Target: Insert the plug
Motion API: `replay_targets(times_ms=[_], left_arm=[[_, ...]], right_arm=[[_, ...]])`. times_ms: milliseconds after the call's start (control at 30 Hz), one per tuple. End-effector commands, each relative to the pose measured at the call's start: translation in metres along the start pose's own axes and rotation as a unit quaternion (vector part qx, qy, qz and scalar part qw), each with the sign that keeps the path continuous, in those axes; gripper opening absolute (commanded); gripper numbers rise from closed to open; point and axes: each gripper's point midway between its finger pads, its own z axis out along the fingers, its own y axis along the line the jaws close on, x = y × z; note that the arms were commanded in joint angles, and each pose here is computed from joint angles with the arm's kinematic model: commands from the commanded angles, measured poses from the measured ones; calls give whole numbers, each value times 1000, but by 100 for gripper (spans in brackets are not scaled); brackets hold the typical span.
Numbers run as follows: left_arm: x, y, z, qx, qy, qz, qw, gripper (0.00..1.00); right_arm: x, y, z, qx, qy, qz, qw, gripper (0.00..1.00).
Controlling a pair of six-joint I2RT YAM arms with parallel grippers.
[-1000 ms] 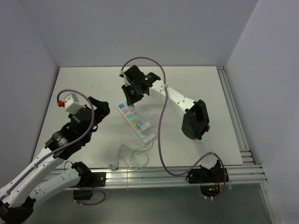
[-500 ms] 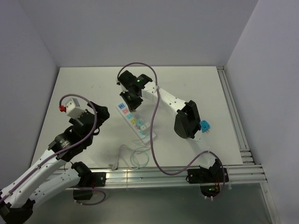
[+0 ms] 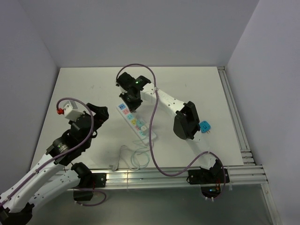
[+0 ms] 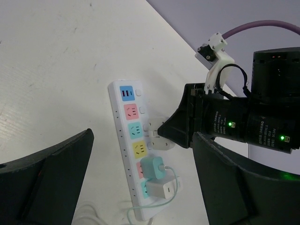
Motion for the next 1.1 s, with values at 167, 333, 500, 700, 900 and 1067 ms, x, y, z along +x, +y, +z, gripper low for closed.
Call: replay_targets(times_ms=[167, 333, 500, 700, 900, 1067], left_arm=[[-10, -8, -5, 28, -14, -27, 999, 93], [-10, -9, -5, 28, -13, -26, 999, 93], [-9, -8, -5, 29, -12, -28, 999, 92], [-13, -7, -8, 34, -18, -32, 999, 92], [-14, -7, -9, 36, -20, -32, 999, 92], [-14, -8, -10, 37, -19, -33, 999, 92]], right_arm=[[-20, 10, 7, 0, -34, -3, 999, 0], [-24, 11, 8, -2, -43, -1, 999, 0], [-22, 13, 10, -2, -39, 1, 999, 0], [-18, 11, 15, 0, -32, 5, 999, 0], [-17, 8, 15, 11, -31, 9, 999, 0], [-13, 9, 17, 6, -25, 13, 1000, 0]])
